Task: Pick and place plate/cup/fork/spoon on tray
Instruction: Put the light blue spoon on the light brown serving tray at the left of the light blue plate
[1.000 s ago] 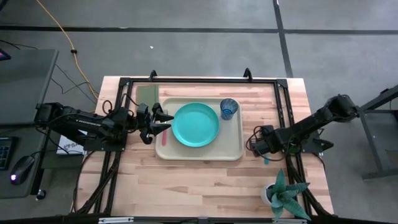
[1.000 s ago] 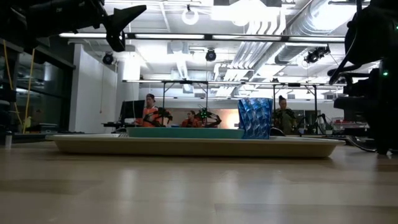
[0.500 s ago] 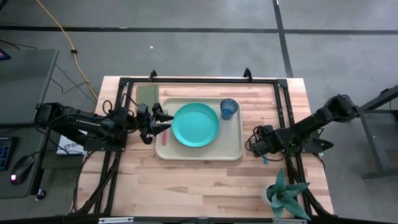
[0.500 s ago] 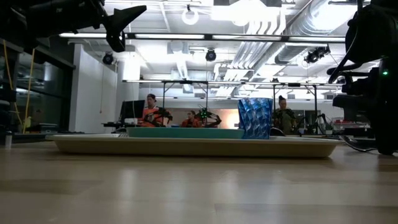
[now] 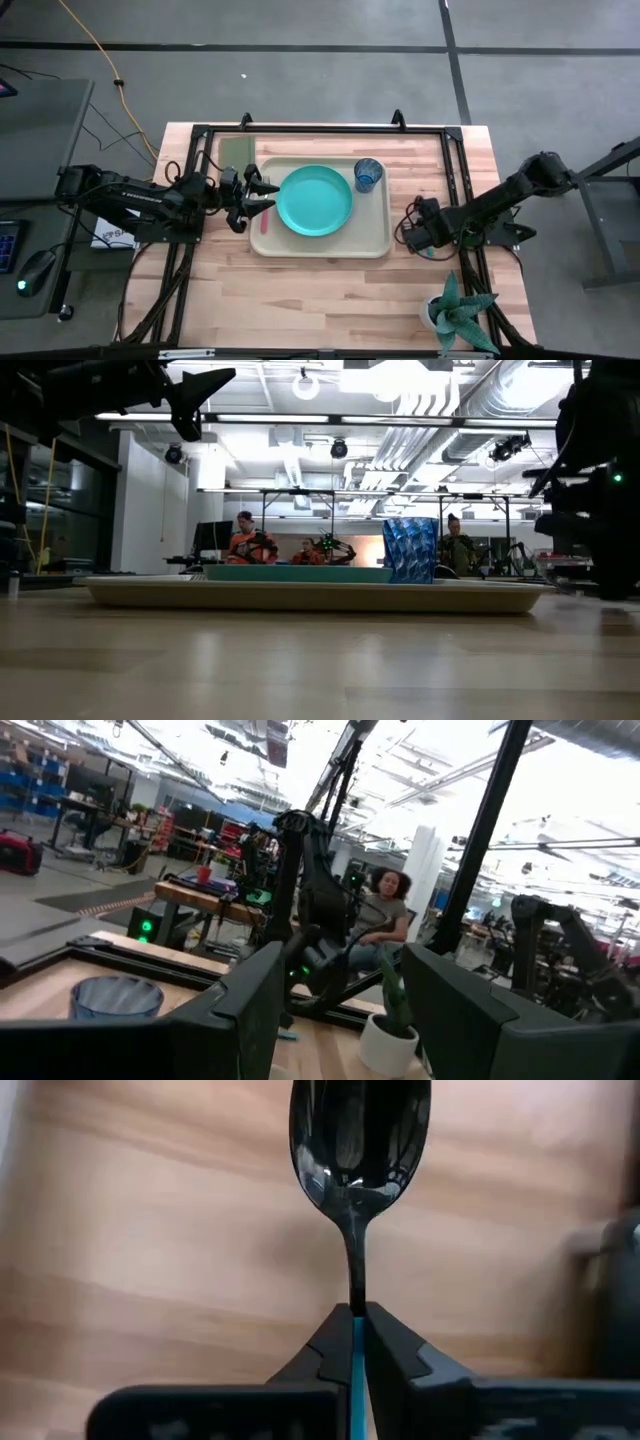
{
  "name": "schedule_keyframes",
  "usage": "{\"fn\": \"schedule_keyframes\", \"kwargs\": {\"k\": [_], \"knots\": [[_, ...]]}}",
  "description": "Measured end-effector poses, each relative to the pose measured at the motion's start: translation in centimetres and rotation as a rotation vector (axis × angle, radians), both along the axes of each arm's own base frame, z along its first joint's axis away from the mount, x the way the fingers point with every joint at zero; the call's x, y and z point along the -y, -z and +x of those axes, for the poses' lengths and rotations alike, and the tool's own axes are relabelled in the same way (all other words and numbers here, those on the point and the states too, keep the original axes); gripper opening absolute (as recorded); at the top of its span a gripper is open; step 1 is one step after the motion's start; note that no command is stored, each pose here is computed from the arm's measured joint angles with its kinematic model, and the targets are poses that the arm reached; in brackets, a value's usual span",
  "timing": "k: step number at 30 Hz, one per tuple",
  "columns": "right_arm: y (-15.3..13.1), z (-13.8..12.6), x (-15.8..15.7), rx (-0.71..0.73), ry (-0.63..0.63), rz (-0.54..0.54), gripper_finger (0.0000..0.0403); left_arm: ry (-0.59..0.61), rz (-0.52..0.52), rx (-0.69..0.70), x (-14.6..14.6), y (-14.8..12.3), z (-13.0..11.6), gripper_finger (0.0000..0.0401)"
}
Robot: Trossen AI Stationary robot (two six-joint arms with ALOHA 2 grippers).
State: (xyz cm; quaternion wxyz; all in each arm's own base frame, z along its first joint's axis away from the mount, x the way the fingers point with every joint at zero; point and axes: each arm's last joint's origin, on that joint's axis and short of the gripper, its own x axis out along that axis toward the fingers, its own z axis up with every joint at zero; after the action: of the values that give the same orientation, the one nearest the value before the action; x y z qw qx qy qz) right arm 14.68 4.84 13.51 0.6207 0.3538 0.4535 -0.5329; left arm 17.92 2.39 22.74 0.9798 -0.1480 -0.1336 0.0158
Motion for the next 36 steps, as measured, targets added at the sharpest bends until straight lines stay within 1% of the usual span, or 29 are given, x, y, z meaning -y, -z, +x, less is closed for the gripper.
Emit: {"fn": "schedule_keyframes", "kwargs": {"k": [3,4,6,9,11,14,18,20,24,26,28,31,36], "knots": [[-1.6,0.9,-0.6,0.036,-0.032,-0.023,0.0,0.007,0.002,-0.001,0.0,0.0,0.0,0.0184],[-2.2,1.2,-0.8,0.04,-0.043,-0.04,0.0,0.021,0.019,-0.005,0.1,0.0,0.0,0.0184],[-3.4,1.7,-1.1,0.057,-0.079,-0.076,0.0,0.059,0.088,-0.024,0.2,0.2,0.1,0.0184],[-5.5,3.3,-1.9,0.176,-0.136,-0.119,0.0,0.099,0.178,-0.038,0.4,0.3,0.1,0.0184],[-6.5,4.5,-2.4,0.235,-0.194,-0.157,0.0,0.11,0.206,-0.041,0.4,0.4,0.1,0.0184],[-7.6,7.1,-3.3,0.315,-0.292,-0.196,0.0,0.114,0.219,-0.039,0.5,0.3,0.0,0.0184],[-7.9,10.8,-4.2,0.32,-0.417,-0.244,0.0,0.114,0.224,-0.056,0.5,0.5,0.1,0.0184],[-8.0,12.7,-4.7,0.324,-0.47,-0.281,0.0,0.113,0.245,-0.095,0.5,0.9,0.1,0.0184],[-7.8,16.0,-5.5,0.322,-0.571,-0.401,0.0,0.118,0.267,-0.192,0.4,1.9,0.4,0.0184],[-7.9,17.4,-5.7,0.337,-0.614,-0.462,0.0,0.124,0.252,-0.216,0.4,2.3,0.6,0.0184],[-7.7,18.5,-5.7,0.344,-0.659,-0.507,0.0,0.127,0.238,-0.215,0.4,2.4,0.7,0.0184],[-7.6,19.9,-5.4,0.375,-0.692,-0.569,0.0,0.131,0.235,-0.219,0.4,2.6,1.0,0.0184],[-7.2,21.4,-4.9,0.409,-0.728,-0.619,0.0,0.11,0.259,-0.201,0.8,2.9,1.6,0.0184]]}}
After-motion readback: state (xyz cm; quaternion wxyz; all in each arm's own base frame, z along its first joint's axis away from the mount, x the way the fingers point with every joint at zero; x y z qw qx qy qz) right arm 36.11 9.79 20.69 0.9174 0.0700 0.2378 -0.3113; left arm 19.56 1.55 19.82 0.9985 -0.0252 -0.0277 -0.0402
